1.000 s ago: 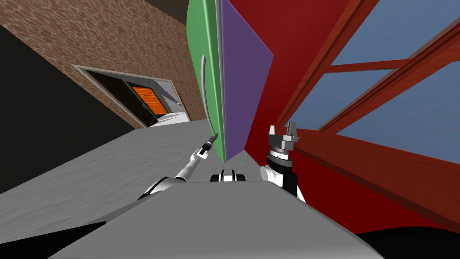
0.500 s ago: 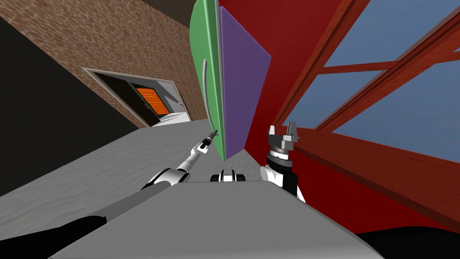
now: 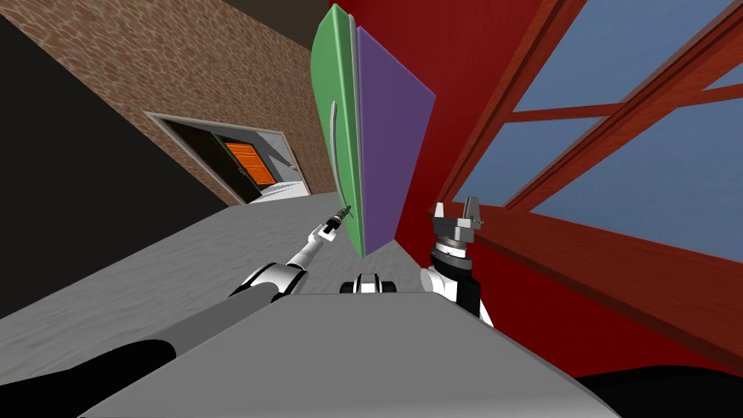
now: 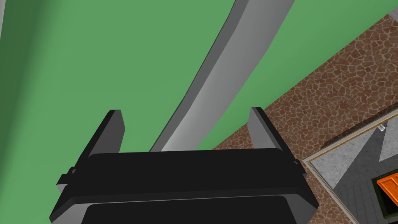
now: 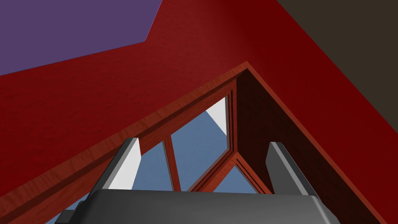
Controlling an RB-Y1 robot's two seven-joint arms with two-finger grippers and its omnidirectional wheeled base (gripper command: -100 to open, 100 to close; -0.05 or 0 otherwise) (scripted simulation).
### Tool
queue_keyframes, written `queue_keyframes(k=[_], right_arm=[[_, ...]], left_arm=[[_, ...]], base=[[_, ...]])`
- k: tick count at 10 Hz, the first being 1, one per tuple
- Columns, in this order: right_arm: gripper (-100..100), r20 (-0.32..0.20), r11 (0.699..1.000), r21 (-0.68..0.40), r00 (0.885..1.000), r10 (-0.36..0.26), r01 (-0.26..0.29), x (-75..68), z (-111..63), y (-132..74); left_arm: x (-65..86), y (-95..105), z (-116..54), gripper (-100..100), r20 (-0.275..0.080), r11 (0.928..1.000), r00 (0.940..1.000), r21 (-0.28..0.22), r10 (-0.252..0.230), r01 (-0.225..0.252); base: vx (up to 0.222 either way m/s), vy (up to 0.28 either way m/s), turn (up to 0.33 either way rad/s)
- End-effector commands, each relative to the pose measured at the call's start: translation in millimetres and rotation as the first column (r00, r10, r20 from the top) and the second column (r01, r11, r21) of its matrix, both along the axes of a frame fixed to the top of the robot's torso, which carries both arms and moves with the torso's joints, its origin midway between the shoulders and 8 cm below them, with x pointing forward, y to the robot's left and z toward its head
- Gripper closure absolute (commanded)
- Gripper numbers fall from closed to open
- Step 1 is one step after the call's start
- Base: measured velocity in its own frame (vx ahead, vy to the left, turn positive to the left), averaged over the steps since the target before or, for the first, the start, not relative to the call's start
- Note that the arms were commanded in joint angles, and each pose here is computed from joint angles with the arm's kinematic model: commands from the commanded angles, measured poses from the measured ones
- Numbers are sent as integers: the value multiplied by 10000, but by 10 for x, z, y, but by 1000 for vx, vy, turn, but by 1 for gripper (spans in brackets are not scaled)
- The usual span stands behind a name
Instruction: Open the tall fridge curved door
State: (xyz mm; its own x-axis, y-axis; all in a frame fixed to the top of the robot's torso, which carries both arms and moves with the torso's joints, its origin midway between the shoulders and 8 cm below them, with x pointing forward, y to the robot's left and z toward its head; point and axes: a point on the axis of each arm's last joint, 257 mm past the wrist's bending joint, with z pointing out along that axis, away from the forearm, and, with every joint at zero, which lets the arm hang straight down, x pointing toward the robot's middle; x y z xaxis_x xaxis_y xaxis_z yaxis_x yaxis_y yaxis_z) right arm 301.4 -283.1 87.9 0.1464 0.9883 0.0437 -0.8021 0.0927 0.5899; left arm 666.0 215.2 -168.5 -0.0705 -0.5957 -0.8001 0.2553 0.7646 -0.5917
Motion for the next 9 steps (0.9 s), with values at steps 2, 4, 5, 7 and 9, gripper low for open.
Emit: queue_keyframes(k=[2,4,5,7,9], right_arm=[[0,0,10000,0,10000,0,0,0,0,0],[0,-1,10000,-4,10000,-1,1,0,0,0],[0,-2,10000,-5,10000,-1,1,0,0,0],[0,-2,10000,-7,10000,-2,2,0,0,-1],[0,-1,10000,-6,10000,-1,1,0,0,-1]], left_arm=[[-12,-75,19,100,37,9997,9997,-2,-243,243],[-26,-149,35,100,65,9988,9988,-1,-485,485],[-26,-149,35,100,65,9988,9988,-1,-485,485],[-42,-222,48,100,85,9973,9973,0,-728,728],[-80,-367,66,100,103,9926,9925,3,-1215,1215]], base=[[-14,82,-41],[-32,251,-100],[-58,295,-58],[-41,310,-69],[-74,345,-115]])
